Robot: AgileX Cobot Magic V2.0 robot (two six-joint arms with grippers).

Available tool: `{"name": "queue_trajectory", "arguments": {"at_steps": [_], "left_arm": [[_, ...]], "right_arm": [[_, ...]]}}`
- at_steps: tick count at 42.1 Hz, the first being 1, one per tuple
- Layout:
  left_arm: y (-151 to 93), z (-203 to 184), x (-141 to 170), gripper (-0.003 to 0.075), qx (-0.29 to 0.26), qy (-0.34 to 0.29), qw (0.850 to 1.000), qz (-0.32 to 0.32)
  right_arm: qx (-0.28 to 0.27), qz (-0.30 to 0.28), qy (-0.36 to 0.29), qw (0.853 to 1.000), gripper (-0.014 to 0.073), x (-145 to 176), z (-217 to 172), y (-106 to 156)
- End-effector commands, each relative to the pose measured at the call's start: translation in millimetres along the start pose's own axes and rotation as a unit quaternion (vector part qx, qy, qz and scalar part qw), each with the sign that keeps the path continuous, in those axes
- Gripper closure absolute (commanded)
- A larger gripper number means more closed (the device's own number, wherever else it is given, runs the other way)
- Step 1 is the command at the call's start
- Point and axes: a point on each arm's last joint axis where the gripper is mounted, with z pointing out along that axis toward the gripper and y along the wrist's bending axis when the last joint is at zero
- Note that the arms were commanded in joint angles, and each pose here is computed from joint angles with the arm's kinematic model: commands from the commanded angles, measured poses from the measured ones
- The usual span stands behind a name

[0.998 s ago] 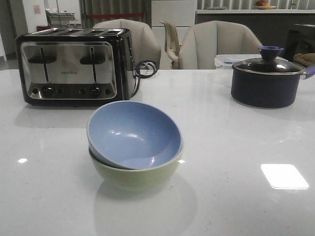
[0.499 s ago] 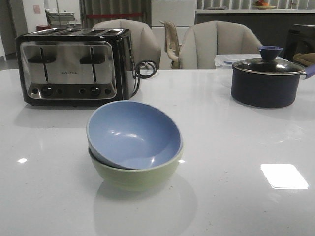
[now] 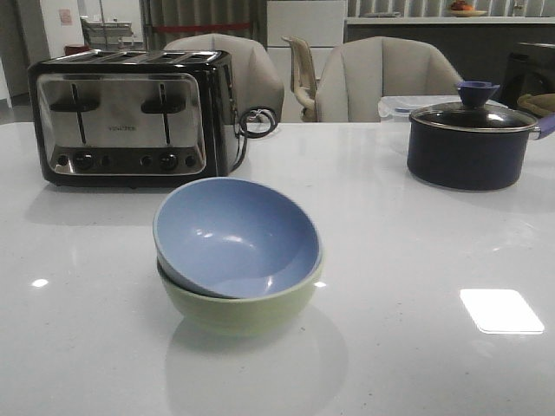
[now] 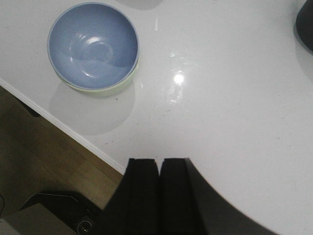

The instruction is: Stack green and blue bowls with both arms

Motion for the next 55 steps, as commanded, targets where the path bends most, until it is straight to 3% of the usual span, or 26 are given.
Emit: {"name": "queue_trajectory", "arguments": {"at_steps": [1,10,55], "left_arm": [[0.8,-1.7,-7.8,0.0622,-0.002,-0.052,0.999,-0.004],[-2.4,-1.9,-7.3,0.0620,0.020,-0.050,0.999,0.002],[-3.1,-1.6,-6.0,0.0621,0.029,-0.045,0.999,-0.007]], "right_arm": [[0.005,-0.002,-0.045,0.999,0.0559,-11.4,-6.2,-0.9],[0.005,-0.002,-0.045,0.999,0.0559,-11.4,-6.2,-0.9],[0.005,-0.002,-0.045,0.999,0.0559,-11.4,-6.2,-0.9]]}}
